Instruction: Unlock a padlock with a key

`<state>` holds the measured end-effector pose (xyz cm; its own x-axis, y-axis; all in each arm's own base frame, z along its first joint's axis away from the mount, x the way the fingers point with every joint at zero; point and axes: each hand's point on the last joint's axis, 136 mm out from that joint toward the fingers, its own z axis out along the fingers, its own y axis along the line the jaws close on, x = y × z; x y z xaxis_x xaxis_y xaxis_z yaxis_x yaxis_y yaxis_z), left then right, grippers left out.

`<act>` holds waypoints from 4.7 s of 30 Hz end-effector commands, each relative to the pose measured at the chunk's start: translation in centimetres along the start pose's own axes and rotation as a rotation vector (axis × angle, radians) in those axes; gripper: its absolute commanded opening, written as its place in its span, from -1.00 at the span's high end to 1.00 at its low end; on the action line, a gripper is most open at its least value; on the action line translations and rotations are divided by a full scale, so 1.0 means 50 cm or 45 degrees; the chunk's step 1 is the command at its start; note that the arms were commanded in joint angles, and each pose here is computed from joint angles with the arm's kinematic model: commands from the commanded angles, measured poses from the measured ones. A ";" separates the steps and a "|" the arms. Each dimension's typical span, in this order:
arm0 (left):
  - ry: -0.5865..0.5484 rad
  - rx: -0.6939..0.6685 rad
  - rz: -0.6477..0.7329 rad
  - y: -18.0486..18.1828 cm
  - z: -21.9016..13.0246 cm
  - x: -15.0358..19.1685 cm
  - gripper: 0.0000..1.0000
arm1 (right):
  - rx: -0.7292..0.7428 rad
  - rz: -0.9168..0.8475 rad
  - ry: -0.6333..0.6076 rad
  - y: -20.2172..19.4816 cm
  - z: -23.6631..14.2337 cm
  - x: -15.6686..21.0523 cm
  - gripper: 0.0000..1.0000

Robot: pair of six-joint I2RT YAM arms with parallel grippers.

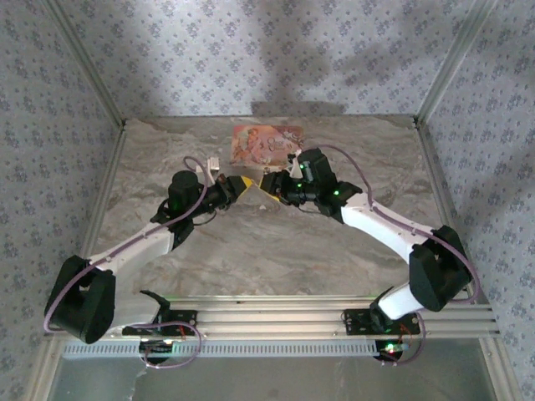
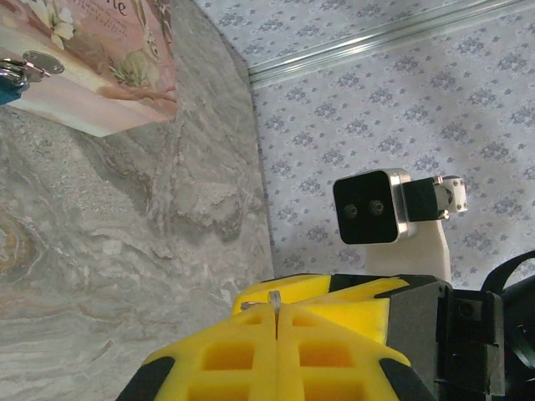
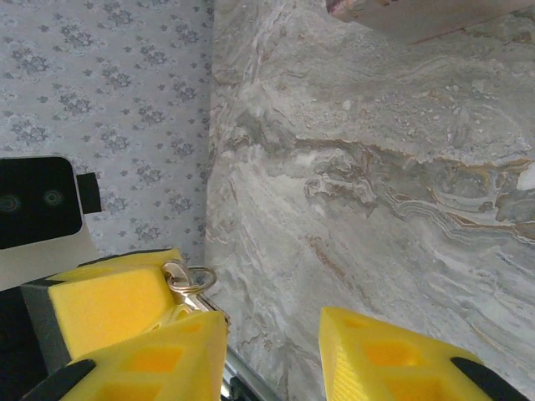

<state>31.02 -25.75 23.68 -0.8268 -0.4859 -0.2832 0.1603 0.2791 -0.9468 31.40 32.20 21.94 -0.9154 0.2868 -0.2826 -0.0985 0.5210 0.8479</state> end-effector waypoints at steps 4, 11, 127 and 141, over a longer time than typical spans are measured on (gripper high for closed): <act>0.019 0.126 0.041 -0.066 0.003 0.000 1.00 | -0.071 0.002 -0.003 0.032 0.004 -0.007 0.33; 0.033 0.142 0.015 -0.068 0.005 0.005 1.00 | -0.102 0.010 -0.004 0.043 0.007 -0.012 0.44; 0.591 0.421 1.157 -0.161 -0.054 0.094 1.00 | -0.103 -0.500 0.057 0.172 -0.127 -0.011 0.05; 0.627 0.428 1.132 -0.164 -0.049 0.093 1.00 | -0.144 -0.577 0.087 0.182 -0.112 0.008 0.25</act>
<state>24.85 -28.11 29.06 -0.4741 0.1917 -0.8593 0.8801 0.1291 -0.4568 28.10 31.65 30.91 -0.8174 0.0097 -0.5759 -0.4845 0.5291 0.6966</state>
